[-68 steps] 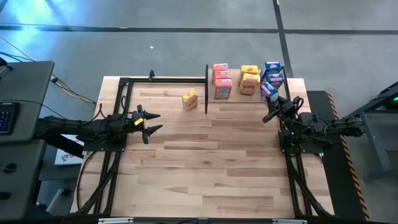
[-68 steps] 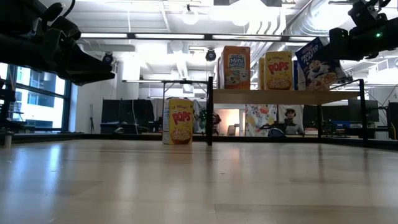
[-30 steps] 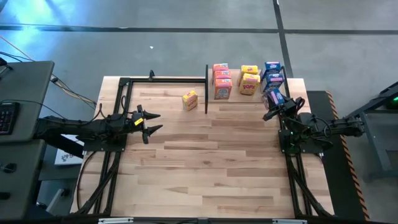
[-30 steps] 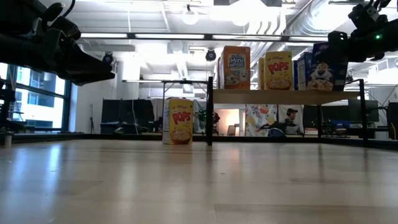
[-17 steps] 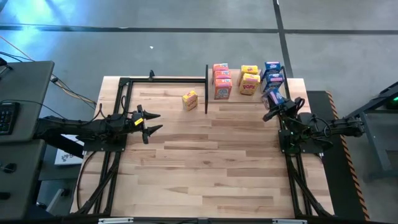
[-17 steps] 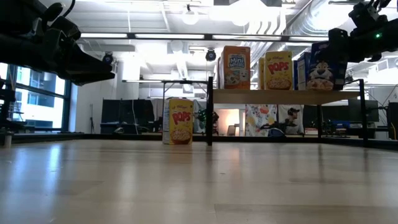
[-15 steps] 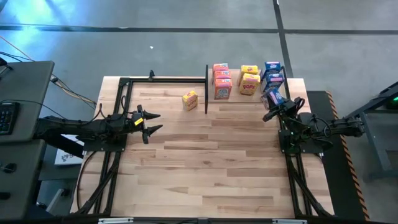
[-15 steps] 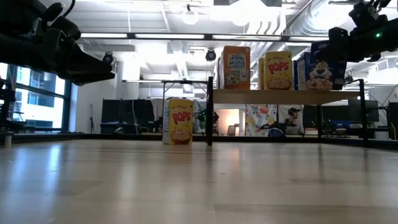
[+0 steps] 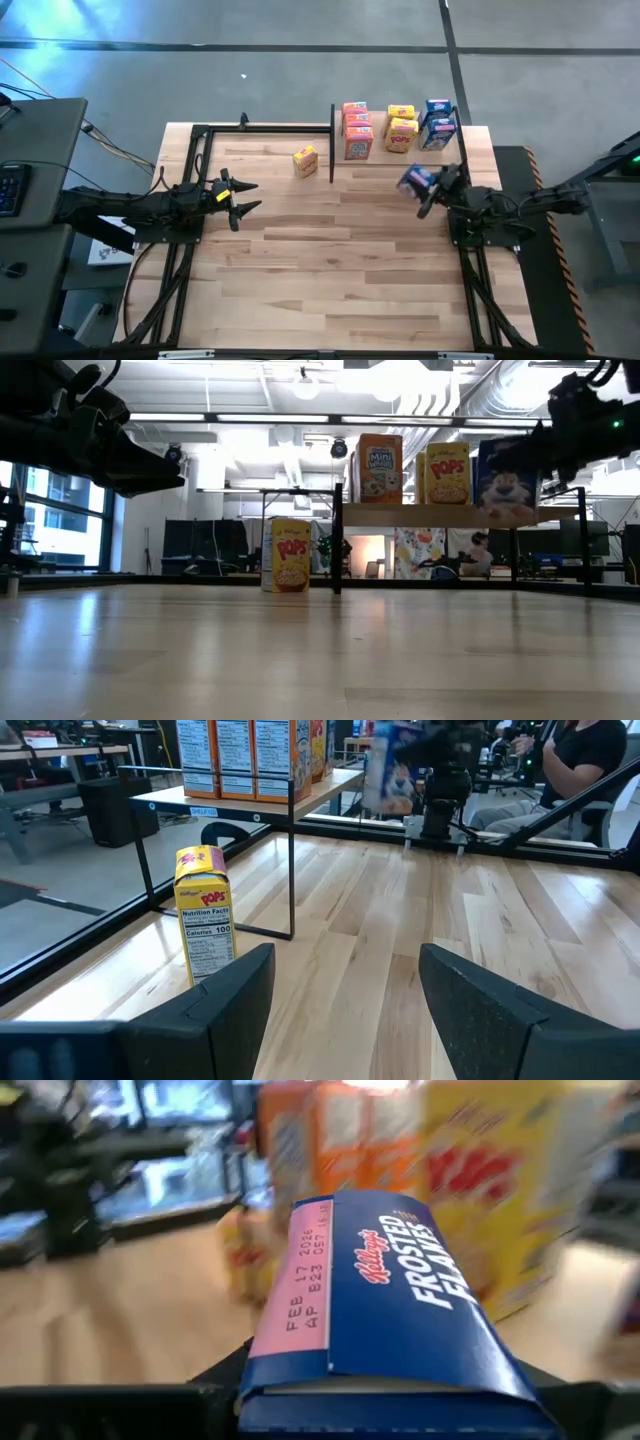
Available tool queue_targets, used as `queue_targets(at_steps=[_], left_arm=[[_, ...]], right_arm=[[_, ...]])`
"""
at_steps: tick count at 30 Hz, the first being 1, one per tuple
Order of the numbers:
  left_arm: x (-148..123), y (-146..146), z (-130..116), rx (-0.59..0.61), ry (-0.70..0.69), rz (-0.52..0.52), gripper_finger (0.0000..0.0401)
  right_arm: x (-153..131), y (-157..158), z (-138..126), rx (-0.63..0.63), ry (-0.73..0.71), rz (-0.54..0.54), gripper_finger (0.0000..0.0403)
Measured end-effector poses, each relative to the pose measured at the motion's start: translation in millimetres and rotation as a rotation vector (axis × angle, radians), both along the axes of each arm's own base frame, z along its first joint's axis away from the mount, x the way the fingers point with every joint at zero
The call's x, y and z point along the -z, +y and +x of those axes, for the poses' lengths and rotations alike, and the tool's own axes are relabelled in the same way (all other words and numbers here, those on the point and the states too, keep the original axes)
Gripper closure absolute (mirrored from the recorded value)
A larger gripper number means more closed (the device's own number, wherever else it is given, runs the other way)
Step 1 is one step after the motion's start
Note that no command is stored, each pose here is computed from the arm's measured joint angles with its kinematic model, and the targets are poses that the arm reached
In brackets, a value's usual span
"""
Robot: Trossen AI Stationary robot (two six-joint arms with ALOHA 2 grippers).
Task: Stack cereal on shelf
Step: Put the blue cereal box on the shelf aligned with the other blue cereal boxes
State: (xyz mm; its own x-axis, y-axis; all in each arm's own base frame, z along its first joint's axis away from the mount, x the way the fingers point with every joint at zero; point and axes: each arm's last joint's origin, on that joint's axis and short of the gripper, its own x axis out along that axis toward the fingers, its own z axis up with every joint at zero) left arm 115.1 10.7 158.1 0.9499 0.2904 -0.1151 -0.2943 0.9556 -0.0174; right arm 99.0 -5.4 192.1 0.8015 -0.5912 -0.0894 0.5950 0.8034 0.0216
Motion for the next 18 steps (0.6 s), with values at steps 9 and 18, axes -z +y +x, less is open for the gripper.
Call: queue_targets(at_steps=[9,18], left_arm=[[0,0,0,0.000,0.000,0.000,0.0162],[0,0,0,0.000,0.000,0.000,0.0162]], right_arm=[[19,8,17,-0.228,0.163,0.107,0.0254],[30,11,34,-0.215,0.217,0.162,0.0254]])
